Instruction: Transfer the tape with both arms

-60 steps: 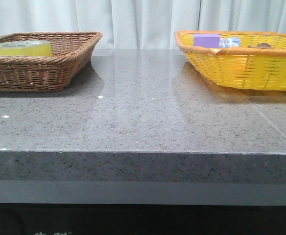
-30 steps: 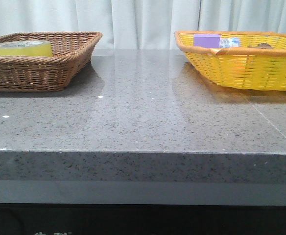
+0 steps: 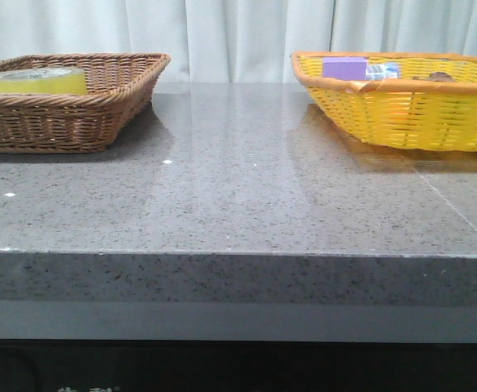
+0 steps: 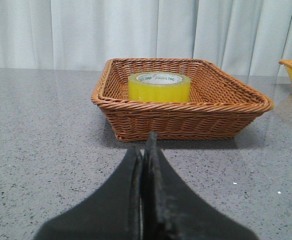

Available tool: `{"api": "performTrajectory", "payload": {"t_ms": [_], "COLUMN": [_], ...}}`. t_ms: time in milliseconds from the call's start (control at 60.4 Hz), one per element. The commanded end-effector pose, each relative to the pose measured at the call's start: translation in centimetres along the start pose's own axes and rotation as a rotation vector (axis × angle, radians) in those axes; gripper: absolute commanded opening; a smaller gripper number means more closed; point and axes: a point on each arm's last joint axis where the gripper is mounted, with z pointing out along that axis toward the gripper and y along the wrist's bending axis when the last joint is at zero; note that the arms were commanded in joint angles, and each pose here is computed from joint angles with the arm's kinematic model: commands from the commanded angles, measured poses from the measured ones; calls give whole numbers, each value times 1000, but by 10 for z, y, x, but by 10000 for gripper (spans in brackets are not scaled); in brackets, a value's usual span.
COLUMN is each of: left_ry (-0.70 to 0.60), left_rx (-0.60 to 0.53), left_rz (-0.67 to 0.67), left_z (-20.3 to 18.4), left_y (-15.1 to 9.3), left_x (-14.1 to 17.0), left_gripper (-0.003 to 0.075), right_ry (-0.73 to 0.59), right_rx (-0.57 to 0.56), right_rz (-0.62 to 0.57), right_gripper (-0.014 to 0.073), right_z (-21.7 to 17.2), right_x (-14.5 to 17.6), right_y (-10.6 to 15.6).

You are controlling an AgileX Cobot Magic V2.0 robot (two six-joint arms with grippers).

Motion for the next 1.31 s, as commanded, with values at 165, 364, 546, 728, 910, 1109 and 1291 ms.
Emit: {"api": "performTrajectory", "payload": {"t_ms": [165, 364, 546, 728, 910, 1109, 1291], "left_ry": [-65, -65, -65, -65, -65, -65, -65], "left_rx": [-8, -8, -8, -8, -8, -8, -8], "left_rz": [-12, -12, -12, -12, -12, -12, -12], "left_z": [0, 0, 0, 0, 0, 0, 0], "left_y": [1, 1, 1, 1, 1, 1, 1], "left_x": [4, 4, 4, 4, 4, 4, 4], "left_gripper": [-20, -20, -20, -20, -20, -20, -20], "right_ry": [-192, -191, -192, -191, -191, -191, -191], "right_rx": [-4, 17, 61, 62, 62, 62, 62], "right_rz": [-13, -16, -22, -22, -22, -22, -22], "right_gripper": [-71, -71, -71, -71, -71, -71, -71], "right_z": [-5, -5, -5, -5, -5, -5, -5], "right_x": [-23, -23, -23, -23, -23, -23, -23], "right_y": [1, 0, -2, -2, -2, -2, -2]}}
